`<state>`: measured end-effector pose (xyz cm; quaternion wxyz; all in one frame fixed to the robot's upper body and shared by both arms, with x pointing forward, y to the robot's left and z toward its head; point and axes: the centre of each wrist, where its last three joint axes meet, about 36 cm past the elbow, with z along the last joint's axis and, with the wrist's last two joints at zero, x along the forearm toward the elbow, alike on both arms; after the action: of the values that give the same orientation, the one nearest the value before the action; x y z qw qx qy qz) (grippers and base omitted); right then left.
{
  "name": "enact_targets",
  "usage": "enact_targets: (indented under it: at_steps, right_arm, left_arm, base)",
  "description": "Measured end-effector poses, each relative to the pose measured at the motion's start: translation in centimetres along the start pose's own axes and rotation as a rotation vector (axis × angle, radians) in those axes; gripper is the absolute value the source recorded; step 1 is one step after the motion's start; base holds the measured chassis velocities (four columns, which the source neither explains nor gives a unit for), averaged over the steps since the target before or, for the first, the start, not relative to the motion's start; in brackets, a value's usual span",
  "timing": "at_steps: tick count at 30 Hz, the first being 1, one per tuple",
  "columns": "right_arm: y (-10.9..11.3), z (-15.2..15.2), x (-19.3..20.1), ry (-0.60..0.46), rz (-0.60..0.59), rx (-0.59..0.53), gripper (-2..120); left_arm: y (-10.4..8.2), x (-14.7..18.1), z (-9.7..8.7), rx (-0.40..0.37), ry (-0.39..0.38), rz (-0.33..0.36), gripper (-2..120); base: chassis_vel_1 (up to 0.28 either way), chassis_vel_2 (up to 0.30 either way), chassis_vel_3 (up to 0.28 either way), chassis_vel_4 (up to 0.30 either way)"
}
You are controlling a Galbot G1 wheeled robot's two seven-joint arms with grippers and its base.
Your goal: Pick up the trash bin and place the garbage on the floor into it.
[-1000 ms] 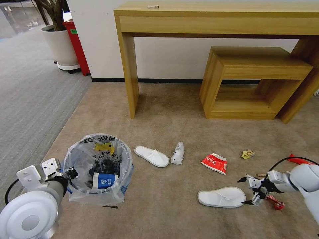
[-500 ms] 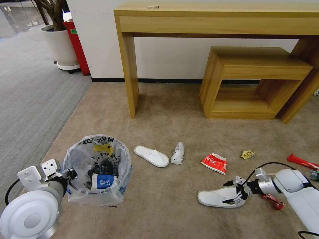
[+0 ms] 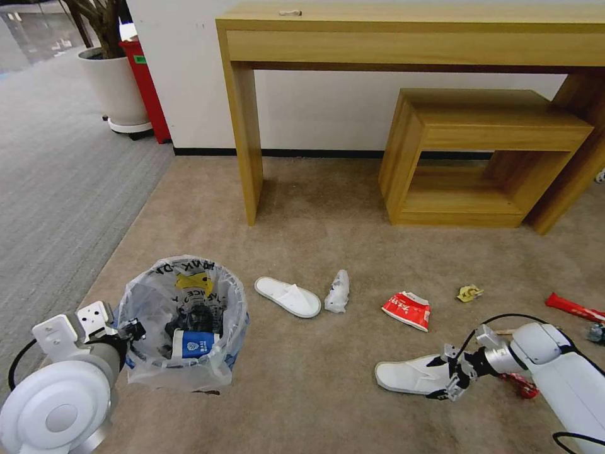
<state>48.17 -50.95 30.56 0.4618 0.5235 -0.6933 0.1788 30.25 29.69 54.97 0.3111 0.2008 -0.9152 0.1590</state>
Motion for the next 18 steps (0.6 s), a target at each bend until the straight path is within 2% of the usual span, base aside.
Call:
enact_targets:
  at_steps: [18]
  right_arm:
    - [-0.1,1.3,-0.2,0.004,0.078,-0.011,100]
  left_arm:
    - [-0.1,-0.3,0.1,-0.002,0.004,0.000,0]
  base:
    - [0.000,0.000,0.000,0.000]
